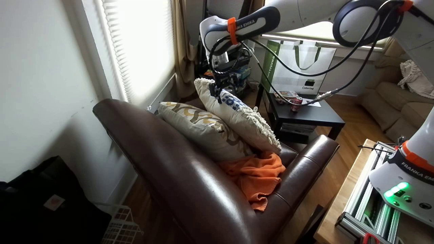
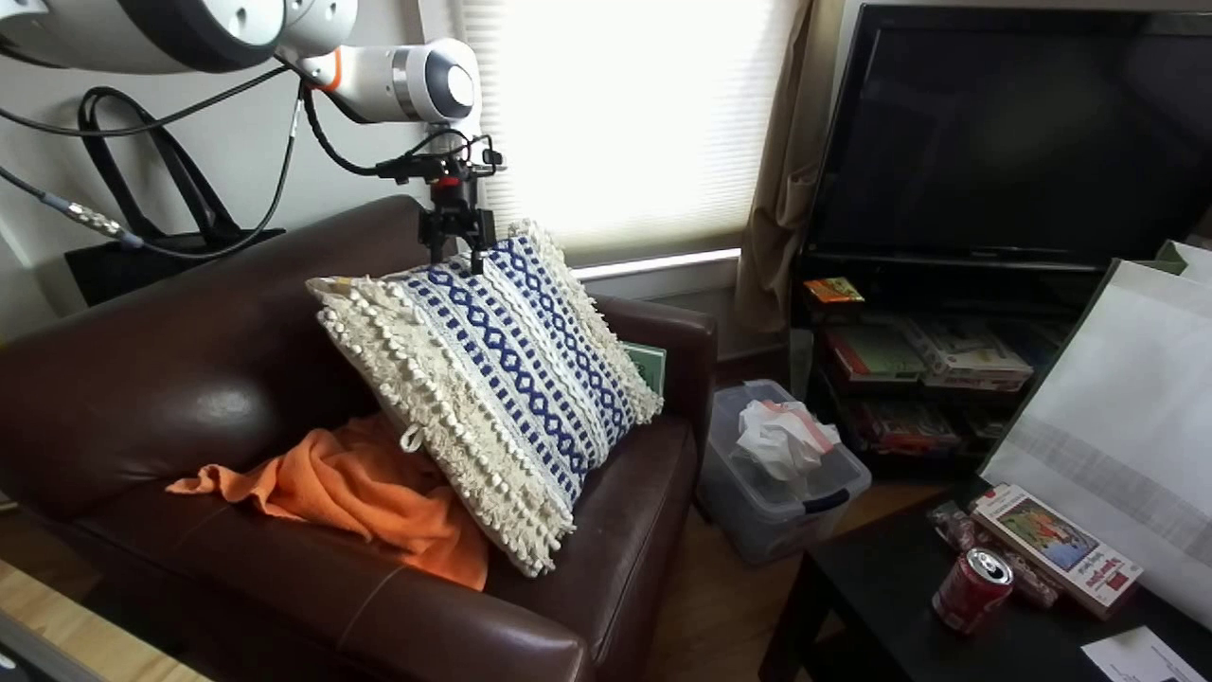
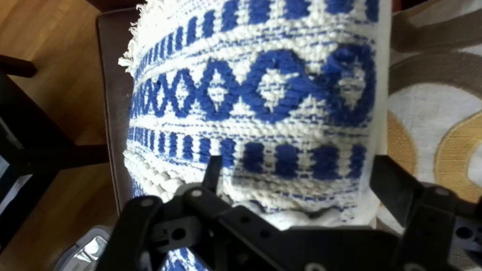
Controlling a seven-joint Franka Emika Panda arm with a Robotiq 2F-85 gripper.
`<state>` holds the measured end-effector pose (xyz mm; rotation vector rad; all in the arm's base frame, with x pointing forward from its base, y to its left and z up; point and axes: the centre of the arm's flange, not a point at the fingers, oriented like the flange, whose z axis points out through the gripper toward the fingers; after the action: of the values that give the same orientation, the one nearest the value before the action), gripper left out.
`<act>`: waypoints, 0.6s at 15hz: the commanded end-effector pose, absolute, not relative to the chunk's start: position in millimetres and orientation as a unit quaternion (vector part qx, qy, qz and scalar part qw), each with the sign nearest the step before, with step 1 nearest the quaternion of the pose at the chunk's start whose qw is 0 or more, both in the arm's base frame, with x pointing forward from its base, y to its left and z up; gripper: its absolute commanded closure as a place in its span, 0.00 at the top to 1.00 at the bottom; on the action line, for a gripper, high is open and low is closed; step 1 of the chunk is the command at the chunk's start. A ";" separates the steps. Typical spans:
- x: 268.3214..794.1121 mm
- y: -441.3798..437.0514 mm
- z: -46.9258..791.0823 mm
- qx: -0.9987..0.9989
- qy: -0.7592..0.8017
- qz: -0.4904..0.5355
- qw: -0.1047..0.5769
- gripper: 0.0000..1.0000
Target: Place the blue and white pillow over the top part of the chair
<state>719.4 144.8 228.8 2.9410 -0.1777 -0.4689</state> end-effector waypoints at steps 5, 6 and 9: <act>761.3 149.9 201.1 0.972 -0.056 -0.204 0.099 1.00; 760.0 146.5 196.6 0.967 -0.062 -0.223 0.103 1.00; 755.6 141.0 182.3 0.954 -0.060 -0.273 0.112 0.73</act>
<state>720.5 137.8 198.7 2.8452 -0.1713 -0.6863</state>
